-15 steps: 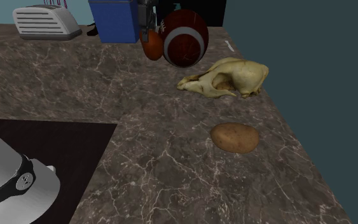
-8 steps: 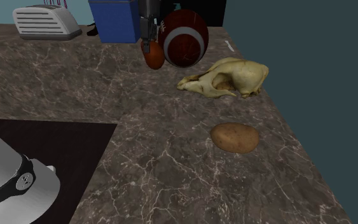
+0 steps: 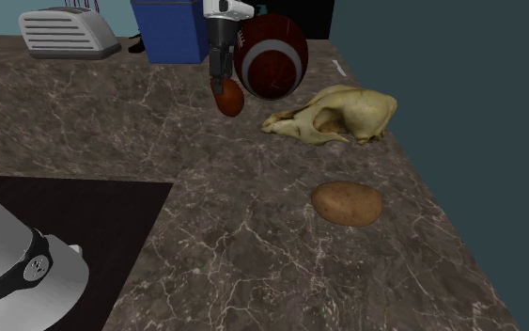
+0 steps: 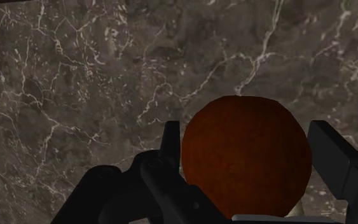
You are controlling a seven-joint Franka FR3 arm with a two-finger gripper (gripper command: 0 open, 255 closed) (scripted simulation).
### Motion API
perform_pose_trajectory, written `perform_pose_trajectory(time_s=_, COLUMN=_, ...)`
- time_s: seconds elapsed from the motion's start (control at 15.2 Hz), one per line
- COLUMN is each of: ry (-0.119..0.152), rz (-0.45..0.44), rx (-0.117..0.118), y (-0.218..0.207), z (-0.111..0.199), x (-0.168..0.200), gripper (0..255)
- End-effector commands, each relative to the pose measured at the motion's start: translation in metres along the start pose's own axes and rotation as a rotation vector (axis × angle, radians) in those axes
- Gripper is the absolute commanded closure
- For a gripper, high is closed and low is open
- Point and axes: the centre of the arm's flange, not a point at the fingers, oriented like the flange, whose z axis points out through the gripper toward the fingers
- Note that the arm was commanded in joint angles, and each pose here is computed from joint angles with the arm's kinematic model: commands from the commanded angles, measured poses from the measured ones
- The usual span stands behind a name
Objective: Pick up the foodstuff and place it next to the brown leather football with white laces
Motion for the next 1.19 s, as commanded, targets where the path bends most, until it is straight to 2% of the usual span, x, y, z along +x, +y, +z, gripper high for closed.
perform_pose_trajectory(time_s=0.0, ry=0.000, rz=0.000, rx=0.000, y=-0.004, z=0.010, x=0.001, gripper=255)
perform_pose_trajectory(time_s=0.92, ry=0.000, rz=0.000, rx=0.000, y=-0.028, z=0.080, x=0.005, gripper=255)
perform_pose_trajectory(time_s=1.12, ry=0.000, rz=0.000, rx=0.000, y=-0.029, z=0.084, x=0.005, gripper=255)
